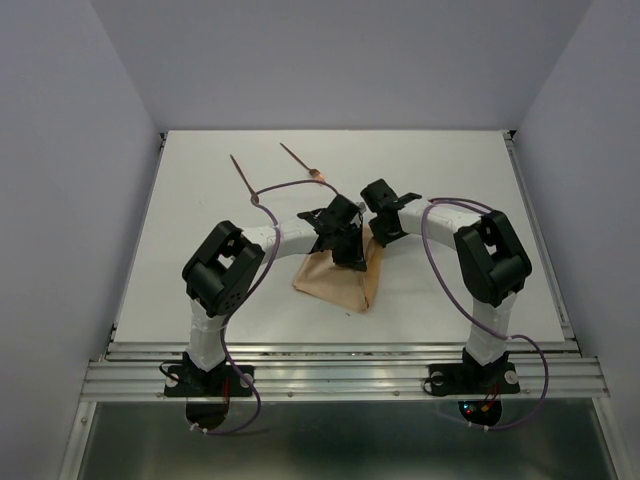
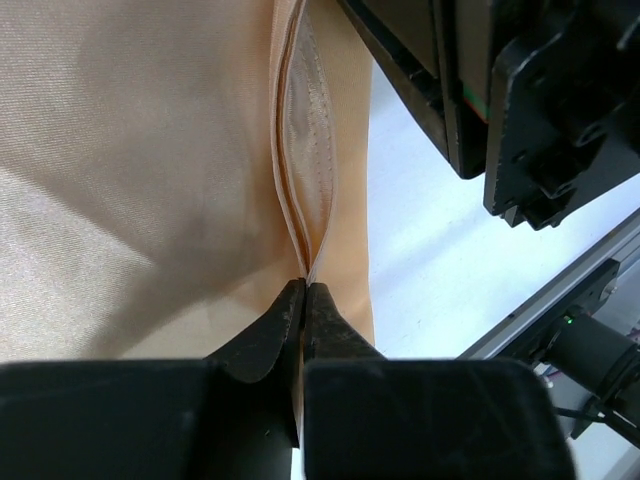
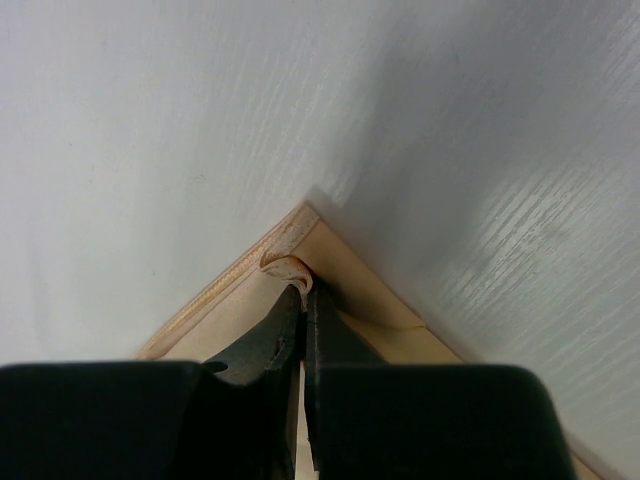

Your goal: Fold the napkin into a case and place the utensils inside

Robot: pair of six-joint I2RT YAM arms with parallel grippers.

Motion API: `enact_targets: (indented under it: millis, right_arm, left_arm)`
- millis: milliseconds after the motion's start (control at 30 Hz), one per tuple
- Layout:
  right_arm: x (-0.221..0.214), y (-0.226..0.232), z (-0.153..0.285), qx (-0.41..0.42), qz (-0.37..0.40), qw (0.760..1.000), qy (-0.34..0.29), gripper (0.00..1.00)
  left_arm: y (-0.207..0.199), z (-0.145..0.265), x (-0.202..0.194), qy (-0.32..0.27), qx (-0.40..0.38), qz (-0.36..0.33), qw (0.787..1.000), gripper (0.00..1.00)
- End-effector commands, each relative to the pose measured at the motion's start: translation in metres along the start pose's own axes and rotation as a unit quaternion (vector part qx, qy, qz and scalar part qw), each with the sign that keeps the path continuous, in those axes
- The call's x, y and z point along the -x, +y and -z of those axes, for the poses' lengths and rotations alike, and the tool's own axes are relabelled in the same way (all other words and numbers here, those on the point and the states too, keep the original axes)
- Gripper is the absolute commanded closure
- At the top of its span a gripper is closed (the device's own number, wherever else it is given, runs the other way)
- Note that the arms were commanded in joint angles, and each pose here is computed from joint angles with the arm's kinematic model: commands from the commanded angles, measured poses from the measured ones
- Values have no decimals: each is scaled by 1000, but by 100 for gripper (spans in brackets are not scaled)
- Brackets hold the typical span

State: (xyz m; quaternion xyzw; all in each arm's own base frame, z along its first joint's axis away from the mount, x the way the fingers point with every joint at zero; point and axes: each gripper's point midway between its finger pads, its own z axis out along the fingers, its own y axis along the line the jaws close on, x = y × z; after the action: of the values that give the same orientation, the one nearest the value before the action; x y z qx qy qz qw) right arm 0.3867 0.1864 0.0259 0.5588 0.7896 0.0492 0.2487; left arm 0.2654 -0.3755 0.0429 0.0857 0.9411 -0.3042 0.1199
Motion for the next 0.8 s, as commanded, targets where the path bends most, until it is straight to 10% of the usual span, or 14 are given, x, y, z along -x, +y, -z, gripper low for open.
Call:
enact_targets:
  millis: [0,500,600,767]
  right_arm:
    - [13,-70,-21,-117,73,990,-41,99]
    - [23,-42,-7,-65,122,989,-50,83]
    - [18,-39,-9,-59,131,989,-38,86]
    - [13,-40,-11,-58,135,989,-26,89]
  left_arm:
    - [-16,4,9,-11,-23,-17,1000,94]
    - [-9,8,10,-17,-18,-10,1000,98]
    - [-10,8,10,-18,-21,-9,1000,58]
    - [-14,10,14,-26,-27,-15,999,40]
